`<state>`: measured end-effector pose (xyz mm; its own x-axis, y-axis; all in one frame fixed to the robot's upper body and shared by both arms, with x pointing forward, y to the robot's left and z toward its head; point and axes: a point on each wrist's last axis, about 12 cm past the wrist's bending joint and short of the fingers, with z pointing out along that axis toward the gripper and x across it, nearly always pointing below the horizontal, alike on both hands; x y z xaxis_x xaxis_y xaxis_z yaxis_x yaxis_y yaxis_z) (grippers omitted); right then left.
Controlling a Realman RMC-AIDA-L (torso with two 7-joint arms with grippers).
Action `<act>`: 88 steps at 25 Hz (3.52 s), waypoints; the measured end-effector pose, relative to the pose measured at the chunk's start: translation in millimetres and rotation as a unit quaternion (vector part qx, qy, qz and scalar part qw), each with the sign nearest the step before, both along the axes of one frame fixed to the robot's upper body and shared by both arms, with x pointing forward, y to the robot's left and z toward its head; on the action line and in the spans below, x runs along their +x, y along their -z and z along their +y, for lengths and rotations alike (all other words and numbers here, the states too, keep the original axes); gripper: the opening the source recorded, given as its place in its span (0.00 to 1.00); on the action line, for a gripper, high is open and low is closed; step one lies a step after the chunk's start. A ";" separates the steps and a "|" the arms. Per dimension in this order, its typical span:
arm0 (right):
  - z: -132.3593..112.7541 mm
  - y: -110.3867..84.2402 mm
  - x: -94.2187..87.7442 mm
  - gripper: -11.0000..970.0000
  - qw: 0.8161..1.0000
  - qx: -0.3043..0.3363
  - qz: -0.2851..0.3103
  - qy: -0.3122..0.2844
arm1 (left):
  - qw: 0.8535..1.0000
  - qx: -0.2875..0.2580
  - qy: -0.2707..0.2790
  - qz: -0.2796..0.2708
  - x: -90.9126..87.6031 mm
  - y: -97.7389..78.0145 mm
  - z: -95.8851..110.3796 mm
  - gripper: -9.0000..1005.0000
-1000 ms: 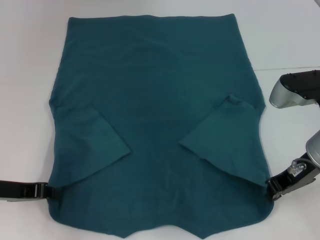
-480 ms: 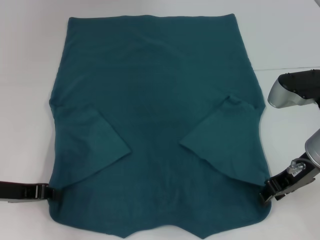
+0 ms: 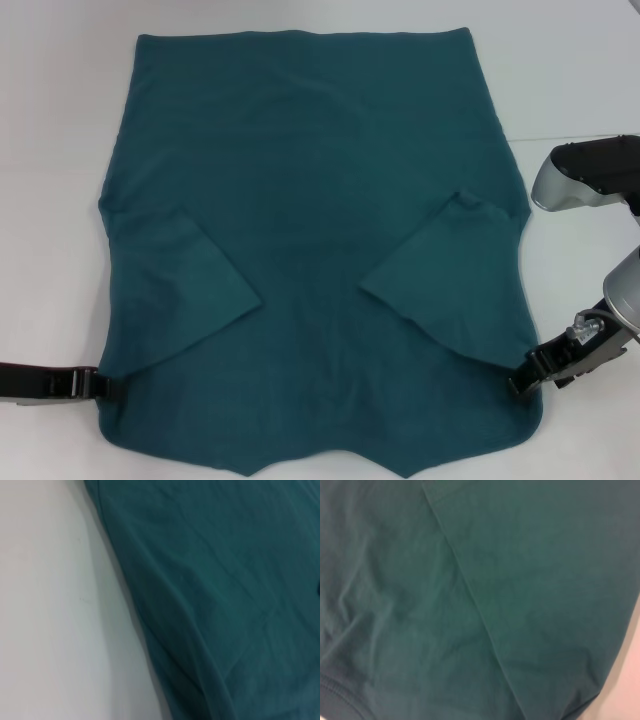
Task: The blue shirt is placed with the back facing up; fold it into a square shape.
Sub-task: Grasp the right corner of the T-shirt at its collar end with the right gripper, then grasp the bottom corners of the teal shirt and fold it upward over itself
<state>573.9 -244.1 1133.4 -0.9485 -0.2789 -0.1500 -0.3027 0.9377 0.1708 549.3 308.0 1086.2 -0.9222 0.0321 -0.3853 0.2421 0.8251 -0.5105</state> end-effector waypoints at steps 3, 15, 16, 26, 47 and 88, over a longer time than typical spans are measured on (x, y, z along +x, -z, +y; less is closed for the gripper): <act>0.6 2.1 1.3 0.69 1.000 0.002 0.000 0.001 | 1.000 0.000 0.000 0.000 0.0 0.0 0.0 0.08; -1.1 4.1 -0.9 0.46 1.000 0.004 0.004 -0.004 | 1.000 -0.001 0.001 0.001 -0.5 0.1 0.0 0.08; -1.5 4.4 -1.2 0.33 1.000 0.004 0.005 -0.003 | 1.000 -0.001 0.001 0.001 -0.7 0.1 0.0 0.08; -2.8 3.2 -4.0 0.06 1.000 0.004 0.006 -0.028 | 1.000 -0.007 -0.002 0.006 -3.5 0.8 2.3 0.09; -3.1 -8.5 -40.2 0.05 0.969 0.046 0.125 -0.208 | 0.982 -0.016 0.063 0.179 -44.7 -17.9 31.7 0.09; -74.9 -46.5 -5.2 0.05 0.977 0.180 -0.054 -0.104 | 0.983 -0.175 0.032 0.052 -19.3 -50.5 32.3 0.11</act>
